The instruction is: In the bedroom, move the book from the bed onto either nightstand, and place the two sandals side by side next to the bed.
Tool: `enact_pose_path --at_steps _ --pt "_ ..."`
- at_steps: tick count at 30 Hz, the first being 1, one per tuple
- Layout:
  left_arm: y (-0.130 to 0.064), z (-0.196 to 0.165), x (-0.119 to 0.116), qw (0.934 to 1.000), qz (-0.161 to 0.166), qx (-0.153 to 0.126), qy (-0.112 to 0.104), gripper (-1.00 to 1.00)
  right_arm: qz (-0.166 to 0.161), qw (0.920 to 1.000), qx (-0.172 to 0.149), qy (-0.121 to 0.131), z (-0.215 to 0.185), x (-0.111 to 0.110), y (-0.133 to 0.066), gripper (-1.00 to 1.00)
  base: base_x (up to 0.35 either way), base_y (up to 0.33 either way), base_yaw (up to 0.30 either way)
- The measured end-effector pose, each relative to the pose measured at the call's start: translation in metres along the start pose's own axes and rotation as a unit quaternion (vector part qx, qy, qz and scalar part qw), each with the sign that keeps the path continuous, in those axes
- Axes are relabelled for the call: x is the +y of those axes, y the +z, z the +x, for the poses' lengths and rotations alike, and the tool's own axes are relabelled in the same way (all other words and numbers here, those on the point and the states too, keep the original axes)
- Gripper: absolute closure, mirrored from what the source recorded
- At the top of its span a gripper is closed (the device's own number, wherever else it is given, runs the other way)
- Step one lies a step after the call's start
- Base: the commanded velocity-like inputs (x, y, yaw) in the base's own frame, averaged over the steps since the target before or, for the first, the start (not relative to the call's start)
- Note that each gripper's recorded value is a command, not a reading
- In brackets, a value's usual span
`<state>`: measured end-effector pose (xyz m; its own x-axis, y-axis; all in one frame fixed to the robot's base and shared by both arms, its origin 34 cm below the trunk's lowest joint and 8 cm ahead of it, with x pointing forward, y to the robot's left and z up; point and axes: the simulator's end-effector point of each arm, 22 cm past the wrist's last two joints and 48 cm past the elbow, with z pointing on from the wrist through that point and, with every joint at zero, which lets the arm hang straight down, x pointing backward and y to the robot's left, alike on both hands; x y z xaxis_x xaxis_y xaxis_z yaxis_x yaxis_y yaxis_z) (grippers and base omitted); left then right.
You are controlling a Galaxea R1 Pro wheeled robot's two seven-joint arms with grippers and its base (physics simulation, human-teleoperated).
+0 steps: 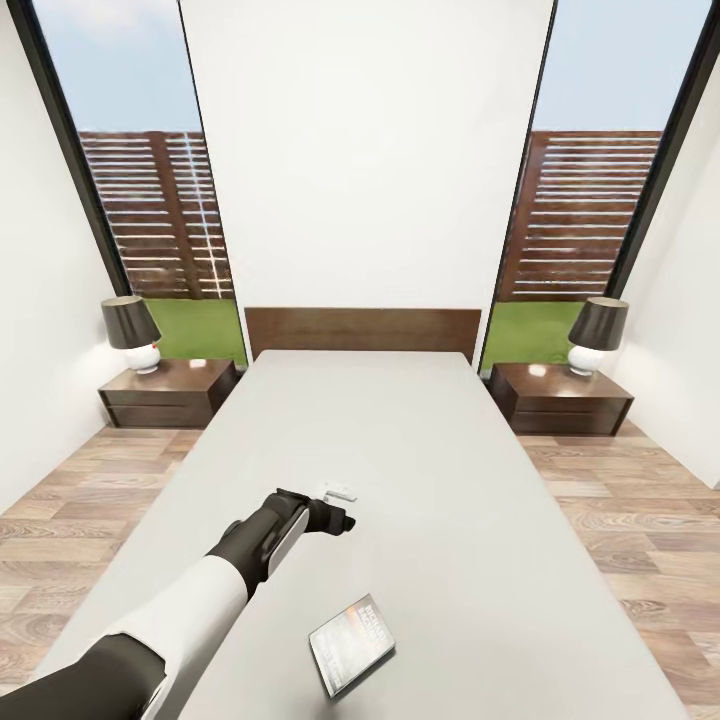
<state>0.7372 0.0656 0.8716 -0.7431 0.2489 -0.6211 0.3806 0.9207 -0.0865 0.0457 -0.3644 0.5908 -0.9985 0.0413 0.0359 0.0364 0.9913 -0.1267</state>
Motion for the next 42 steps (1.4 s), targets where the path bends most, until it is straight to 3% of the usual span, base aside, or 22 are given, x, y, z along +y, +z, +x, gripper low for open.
enact_pose_path --at_steps 42 --pt "0.03 0.013 0.005 1.0 0.0 -0.008 0.001 -1.0 -0.011 0.9997 0.022 0.0 0.026 0.022 0.028 -1.0 0.0 0.0 0.0"
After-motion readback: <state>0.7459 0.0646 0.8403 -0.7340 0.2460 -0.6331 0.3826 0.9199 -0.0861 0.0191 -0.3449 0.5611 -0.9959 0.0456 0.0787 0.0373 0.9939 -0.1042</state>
